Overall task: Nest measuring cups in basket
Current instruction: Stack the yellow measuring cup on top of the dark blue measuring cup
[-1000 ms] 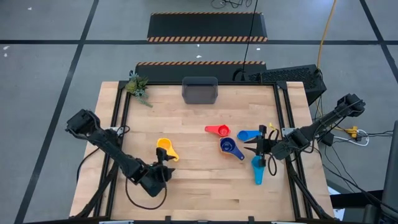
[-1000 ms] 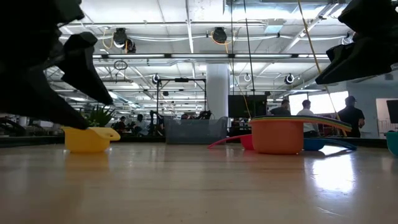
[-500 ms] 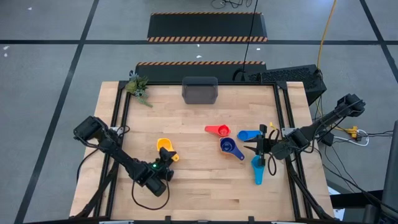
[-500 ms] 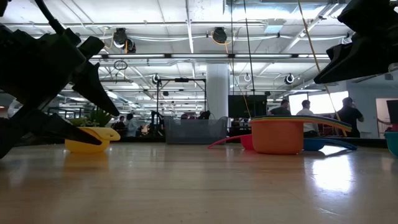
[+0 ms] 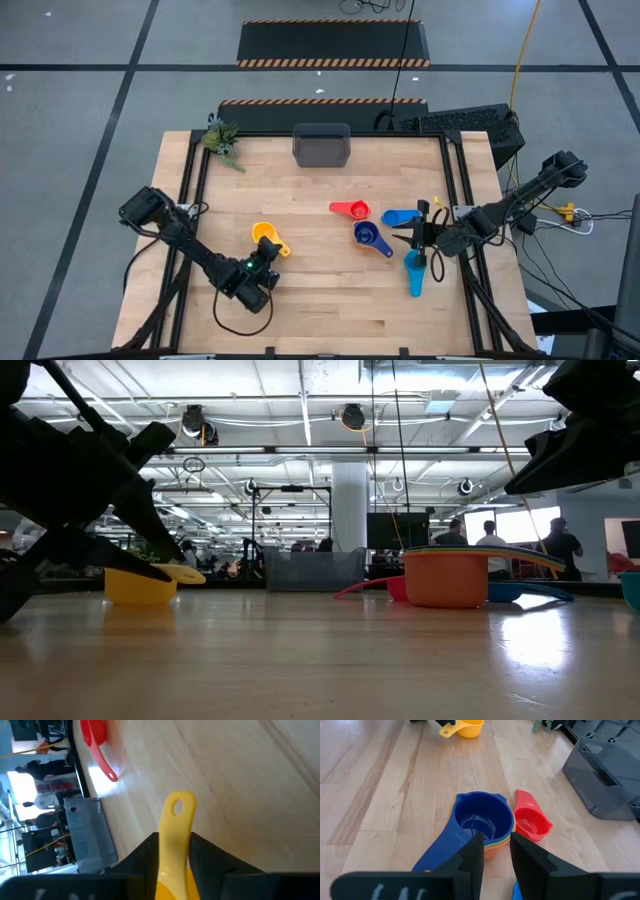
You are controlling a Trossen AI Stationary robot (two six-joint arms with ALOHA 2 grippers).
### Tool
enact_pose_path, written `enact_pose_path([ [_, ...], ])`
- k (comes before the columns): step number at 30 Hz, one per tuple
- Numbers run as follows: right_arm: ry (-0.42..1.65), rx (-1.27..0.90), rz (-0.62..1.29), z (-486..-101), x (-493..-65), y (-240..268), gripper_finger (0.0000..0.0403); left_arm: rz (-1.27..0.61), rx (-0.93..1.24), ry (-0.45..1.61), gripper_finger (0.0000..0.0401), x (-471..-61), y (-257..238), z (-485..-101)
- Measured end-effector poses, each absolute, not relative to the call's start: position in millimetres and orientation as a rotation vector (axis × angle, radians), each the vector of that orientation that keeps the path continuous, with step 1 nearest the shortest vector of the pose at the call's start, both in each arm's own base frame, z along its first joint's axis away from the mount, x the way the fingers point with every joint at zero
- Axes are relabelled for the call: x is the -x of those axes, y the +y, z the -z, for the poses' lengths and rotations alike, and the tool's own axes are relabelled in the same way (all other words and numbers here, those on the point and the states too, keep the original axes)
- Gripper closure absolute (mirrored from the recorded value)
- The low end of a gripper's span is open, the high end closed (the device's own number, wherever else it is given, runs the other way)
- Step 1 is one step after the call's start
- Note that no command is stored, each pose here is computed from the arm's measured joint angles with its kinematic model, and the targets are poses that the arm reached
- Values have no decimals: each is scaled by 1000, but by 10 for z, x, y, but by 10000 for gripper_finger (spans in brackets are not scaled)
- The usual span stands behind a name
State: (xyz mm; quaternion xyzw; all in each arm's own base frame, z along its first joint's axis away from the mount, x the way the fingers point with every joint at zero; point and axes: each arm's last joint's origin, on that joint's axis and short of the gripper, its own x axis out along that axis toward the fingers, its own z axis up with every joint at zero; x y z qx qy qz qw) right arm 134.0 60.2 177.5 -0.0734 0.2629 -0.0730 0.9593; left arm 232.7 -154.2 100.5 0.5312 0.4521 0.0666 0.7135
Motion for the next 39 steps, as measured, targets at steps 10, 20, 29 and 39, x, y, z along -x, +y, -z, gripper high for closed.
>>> enact_pose_path([
  [10, 481, 133, 138, -1823, -1370, 619, 316, -147, -1147, 1003, 386, -2343, -1528, -997],
  [20, 331, 140, 113, -1974, -1443, 659, 316, -204, -1052, 920, 393, -2489, -1464, -1144],
  [29, 246, 190, 142, -2058, -1488, 671, 316, -269, -910, 860, 394, -2791, -1296, -1556],
  [39, 317, 307, 182, -2178, -1741, 815, 316, -357, -759, 837, 395, -3121, -972, -1862],
])
